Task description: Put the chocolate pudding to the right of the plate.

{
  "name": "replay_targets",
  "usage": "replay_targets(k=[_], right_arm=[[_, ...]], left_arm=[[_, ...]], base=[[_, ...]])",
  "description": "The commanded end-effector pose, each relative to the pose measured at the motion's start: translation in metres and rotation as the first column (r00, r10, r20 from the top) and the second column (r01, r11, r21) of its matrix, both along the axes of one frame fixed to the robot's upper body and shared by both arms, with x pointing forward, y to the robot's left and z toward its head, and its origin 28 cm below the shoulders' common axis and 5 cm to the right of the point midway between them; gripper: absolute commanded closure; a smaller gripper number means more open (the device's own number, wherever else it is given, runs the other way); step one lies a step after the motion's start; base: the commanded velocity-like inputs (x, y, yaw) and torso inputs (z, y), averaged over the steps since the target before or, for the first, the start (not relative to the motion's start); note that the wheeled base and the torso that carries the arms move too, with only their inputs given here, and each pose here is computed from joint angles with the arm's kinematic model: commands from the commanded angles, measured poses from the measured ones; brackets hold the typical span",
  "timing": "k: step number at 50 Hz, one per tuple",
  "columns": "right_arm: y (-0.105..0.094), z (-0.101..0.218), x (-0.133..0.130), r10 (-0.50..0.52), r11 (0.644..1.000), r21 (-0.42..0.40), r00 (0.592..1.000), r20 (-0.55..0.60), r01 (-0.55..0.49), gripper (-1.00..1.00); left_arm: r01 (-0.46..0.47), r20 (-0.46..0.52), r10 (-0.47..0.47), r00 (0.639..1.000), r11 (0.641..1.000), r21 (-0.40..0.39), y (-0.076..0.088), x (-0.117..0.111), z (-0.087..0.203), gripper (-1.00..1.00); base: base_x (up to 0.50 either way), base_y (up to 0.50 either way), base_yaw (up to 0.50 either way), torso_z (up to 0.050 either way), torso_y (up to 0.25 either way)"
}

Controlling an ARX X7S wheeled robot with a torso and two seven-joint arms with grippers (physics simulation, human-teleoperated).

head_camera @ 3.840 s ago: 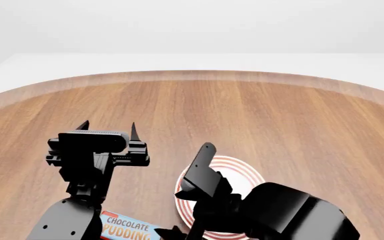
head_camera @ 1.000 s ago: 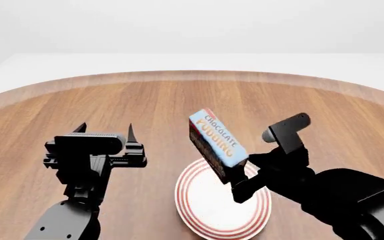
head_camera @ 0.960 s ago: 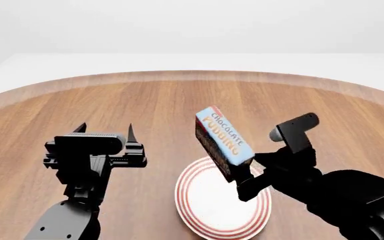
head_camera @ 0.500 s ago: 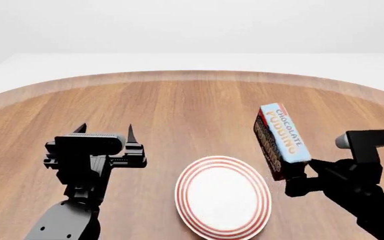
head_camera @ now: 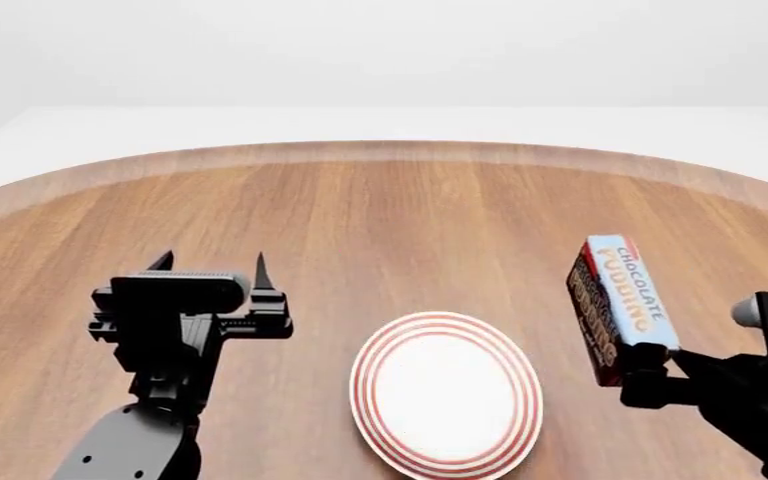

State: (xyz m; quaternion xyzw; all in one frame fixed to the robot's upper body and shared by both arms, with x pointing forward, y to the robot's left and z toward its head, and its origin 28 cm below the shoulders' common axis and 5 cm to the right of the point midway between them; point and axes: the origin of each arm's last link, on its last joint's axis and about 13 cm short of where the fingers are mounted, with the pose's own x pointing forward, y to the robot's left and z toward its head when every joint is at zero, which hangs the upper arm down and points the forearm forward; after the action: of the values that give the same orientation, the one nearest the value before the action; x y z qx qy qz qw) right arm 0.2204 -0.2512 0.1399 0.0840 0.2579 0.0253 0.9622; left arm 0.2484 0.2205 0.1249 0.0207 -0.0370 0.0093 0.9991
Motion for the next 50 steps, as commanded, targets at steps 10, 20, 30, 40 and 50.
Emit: replay_targets(k=[10,20,30,40,50], right_arm=[[-0.016,-0.029,-0.003,-0.031,0.999,0.027,0.996,-0.080,0.034,1.00],[-0.016,-0.050,0.003,-0.041,0.998,0.046,0.993,-0.108,0.046,1.00],[-0.019,-0.060,0.006,-0.060,0.996,0.062,0.991,-0.121,0.067,1.00],[-0.020,-0.061,0.006,-0.074,0.995,0.064,0.990,-0.124,0.083,1.00],[-0.021,-0.064,0.005,-0.074,0.994,0.074,0.989,-0.130,0.084,1.00]], left_arm=[[0.003,-0.006,-0.003,1.000,1.000,0.001,-0.001,0.000,-0.003,-1.00],[0.004,-0.008,-0.004,1.000,1.000,0.000,-0.001,0.000,-0.003,-1.00],[0.002,-0.008,-0.002,1.000,1.000,0.001,0.000,-0.001,-0.003,-1.00],[0.004,-0.007,-0.004,1.000,1.000,0.003,-0.001,-0.001,-0.002,-1.00],[0.005,-0.007,-0.005,1.000,1.000,0.004,-0.001,-0.001,-0.003,-1.00]], base=[[0.00,0.00,0.00,0.000,0.000],[0.00,0.00,0.00,0.000,0.000],[0.00,0.00,0.00,0.000,0.000],[0.00,0.00,0.00,0.000,0.000],[0.00,0.00,0.00,0.000,0.000]])
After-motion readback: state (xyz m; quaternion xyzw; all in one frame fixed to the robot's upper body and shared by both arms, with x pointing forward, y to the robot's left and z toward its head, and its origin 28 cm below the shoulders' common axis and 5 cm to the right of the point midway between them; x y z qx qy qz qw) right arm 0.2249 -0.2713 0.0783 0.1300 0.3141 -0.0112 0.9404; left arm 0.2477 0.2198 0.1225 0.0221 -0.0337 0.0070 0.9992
